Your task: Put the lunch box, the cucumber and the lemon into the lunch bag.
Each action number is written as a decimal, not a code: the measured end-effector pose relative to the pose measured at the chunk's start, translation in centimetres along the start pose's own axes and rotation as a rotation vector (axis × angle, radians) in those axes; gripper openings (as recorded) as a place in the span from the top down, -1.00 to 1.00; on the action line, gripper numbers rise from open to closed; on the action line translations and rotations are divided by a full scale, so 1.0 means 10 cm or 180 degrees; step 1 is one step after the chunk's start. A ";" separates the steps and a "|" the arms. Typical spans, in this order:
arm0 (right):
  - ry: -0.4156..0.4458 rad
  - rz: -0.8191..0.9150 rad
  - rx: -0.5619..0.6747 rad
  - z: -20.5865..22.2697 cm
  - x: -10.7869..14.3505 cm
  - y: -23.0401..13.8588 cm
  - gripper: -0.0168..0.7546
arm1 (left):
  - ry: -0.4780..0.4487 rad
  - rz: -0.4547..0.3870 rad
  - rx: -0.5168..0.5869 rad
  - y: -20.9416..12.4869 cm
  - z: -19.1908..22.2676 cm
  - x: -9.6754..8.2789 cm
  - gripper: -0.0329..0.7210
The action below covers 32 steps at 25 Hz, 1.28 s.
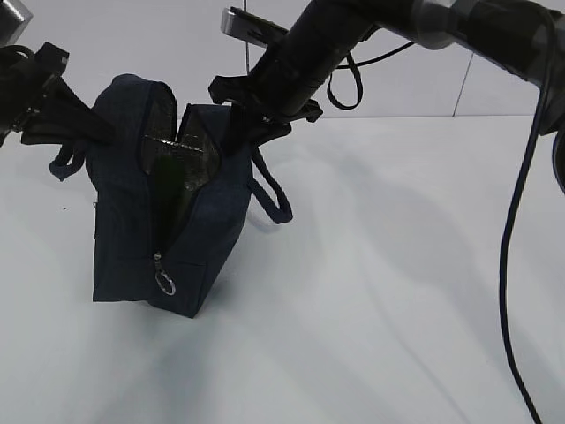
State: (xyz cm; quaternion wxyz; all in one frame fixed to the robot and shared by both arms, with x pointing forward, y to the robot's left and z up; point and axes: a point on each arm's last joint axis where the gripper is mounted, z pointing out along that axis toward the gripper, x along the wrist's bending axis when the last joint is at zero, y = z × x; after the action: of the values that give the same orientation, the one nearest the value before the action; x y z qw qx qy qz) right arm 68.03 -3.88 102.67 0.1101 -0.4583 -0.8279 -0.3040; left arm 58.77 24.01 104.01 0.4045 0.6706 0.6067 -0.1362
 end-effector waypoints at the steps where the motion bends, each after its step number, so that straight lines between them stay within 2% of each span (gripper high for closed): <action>1: 0.0000 -0.0006 0.0000 0.00 0.00 0.00 0.66 | 0.0000 0.0000 0.0000 0.00 0.00 0.00 0.92; 3: -0.0032 -0.0026 0.0001 0.00 -0.01 0.00 0.84 | 0.0000 0.0000 0.0000 0.00 0.00 0.00 0.92; 5: -0.0079 -0.0064 -0.0016 -0.02 -0.01 0.01 0.93 | 0.0000 0.0000 0.0000 0.00 0.00 0.00 0.92; 8: -0.0222 -0.0144 -0.0048 -0.07 -0.02 0.04 0.95 | -0.0011 0.0000 0.0018 -0.01 0.00 0.00 0.92; 13: -0.0316 -0.0207 -0.0082 -0.16 0.00 0.05 0.95 | -0.0035 0.0028 0.0057 -0.02 0.03 -0.04 0.92; 17: -0.0417 -0.0281 -0.0143 -0.30 0.05 0.07 0.95 | -0.0063 0.0206 0.0129 -0.07 0.22 -0.24 0.92; 21: -0.0788 -0.0354 -0.0154 -0.51 0.06 0.04 0.95 | -0.0071 0.0383 0.0126 -0.12 0.41 -0.46 0.92; 27: -0.0984 -0.0343 -0.0054 -0.70 0.08 -0.09 0.95 | -0.0163 0.0392 -0.0072 -0.13 0.57 -0.66 0.92; 32: -0.1226 -0.0354 0.0004 -0.86 0.04 -0.18 0.95 | -0.0190 0.0494 -0.0096 -0.19 0.69 -0.82 0.92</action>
State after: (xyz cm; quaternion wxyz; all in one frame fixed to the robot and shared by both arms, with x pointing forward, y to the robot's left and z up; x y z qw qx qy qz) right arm 65.44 -9.53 108.93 -0.0670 -0.4616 -0.8578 -0.2159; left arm 57.33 13.27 104.41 0.4418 0.7051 0.5426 -0.1152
